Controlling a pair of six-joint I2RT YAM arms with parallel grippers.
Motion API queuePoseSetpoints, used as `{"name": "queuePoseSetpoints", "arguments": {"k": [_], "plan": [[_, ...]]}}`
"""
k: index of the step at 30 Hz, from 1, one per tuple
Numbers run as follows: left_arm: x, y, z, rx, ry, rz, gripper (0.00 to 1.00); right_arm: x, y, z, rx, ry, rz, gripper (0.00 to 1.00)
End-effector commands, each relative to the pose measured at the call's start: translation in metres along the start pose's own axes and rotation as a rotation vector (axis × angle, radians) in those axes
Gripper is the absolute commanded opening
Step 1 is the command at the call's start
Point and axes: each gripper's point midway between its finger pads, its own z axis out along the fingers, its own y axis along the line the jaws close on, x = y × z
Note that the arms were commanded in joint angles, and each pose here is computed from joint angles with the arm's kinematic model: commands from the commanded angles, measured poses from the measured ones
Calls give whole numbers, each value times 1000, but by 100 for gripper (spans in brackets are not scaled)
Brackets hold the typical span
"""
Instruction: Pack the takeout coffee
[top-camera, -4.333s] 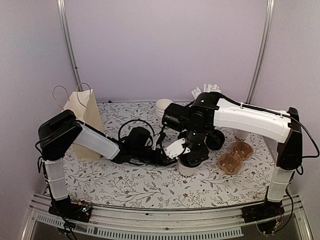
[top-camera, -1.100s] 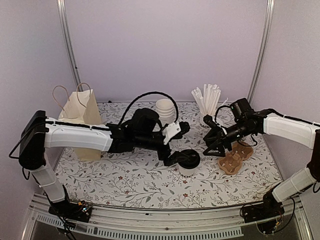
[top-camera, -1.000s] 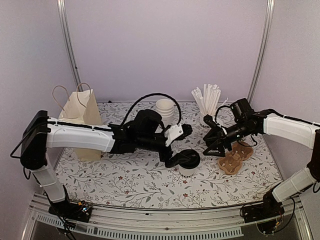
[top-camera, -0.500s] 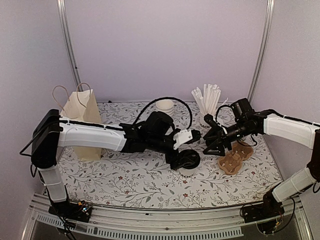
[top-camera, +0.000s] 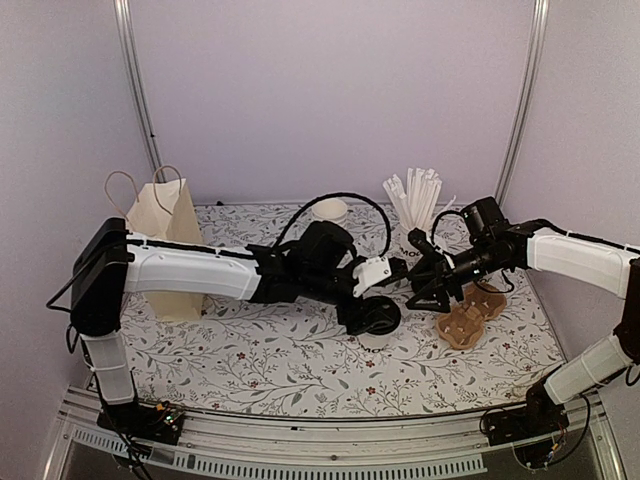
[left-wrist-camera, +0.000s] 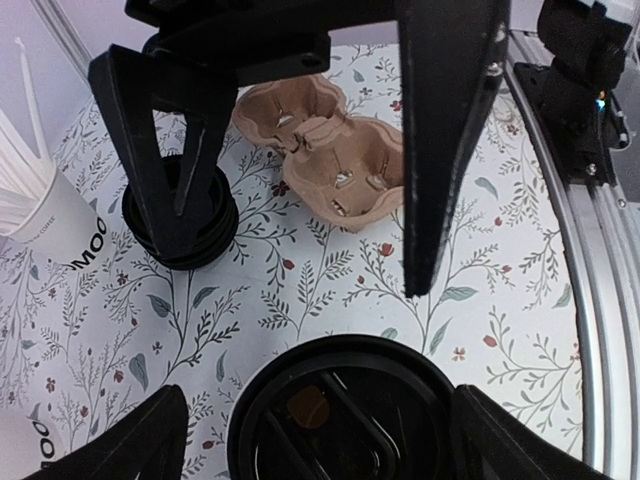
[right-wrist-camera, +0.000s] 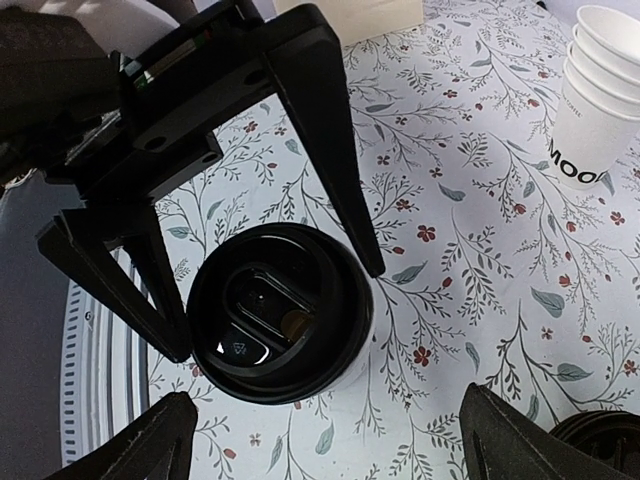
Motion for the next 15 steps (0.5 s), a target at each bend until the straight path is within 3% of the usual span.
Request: {"name": "queuePoseSetpoints", "arguments": {"k": [1,7,15], "plan": [[13,1,10,-1,49,-28,91,3,3,1,-26,-5,20,94],[13,6,11,8,48,-78,88,6,4,2,-35,2,29,94],[14,6,9,13,60,-115,96,6,3,4,-42,5,30,94]]}}
